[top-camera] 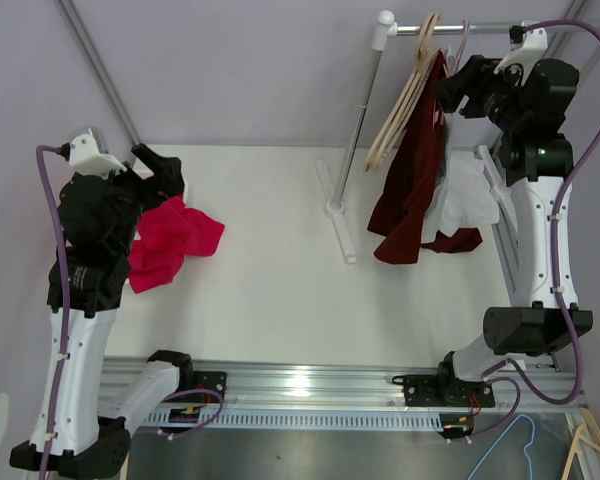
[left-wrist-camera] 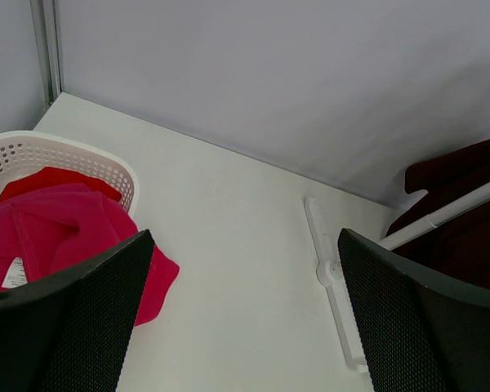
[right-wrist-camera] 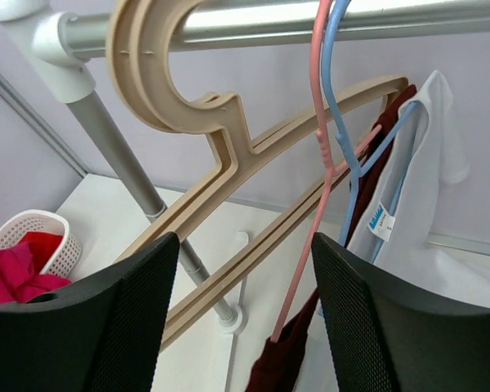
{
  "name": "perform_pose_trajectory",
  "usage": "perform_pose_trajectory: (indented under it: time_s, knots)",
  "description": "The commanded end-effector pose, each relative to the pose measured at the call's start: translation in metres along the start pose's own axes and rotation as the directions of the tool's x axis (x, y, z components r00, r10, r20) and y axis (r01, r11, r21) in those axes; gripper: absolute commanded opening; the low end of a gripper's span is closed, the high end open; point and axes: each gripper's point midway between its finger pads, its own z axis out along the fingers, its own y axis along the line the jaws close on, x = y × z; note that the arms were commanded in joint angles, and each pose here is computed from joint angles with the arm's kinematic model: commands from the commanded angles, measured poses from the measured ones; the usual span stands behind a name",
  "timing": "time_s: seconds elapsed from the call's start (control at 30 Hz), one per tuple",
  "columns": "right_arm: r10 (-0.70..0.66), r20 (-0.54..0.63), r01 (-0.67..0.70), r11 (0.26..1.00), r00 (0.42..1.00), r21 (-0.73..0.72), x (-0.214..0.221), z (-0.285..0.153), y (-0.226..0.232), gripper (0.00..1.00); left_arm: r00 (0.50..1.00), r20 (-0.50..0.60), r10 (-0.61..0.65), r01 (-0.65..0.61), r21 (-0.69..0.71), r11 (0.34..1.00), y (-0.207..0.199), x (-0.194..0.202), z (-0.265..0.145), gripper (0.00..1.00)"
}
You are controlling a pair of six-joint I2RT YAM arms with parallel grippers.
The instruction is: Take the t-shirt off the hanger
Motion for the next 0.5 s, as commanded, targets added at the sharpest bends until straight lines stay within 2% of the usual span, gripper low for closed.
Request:
perform_pose_trajectory:
  time_s: [0.0, 0.17, 0.47]
  knots:
    - [-0.005, 0.004, 0.004, 0.999, 1.000, 0.046, -0.008, -0.012, 0.000, 0.68, 1.000, 0.030, 0.005, -0.006, 0.044, 0.999, -0.009, -0.007, -0.006, 0.99]
    - [-0.015, 0.005, 0.014, 0.989, 1.000, 0.146, -0.005, -0.012, -0.020, 0.62, 1.000, 0.030, 0.010, -0.011, 0.047, 0.999, -0.009, -0.006, -0.006, 0.99]
    - [-0.036, -0.021, 0.040, 0.973, 0.999, 0.227, 0.003, 0.000, -0.043, 0.55, 1.000, 0.026, 0.012, -0.013, 0.041, 0.999, -0.008, -0.004, -0.004, 1.00]
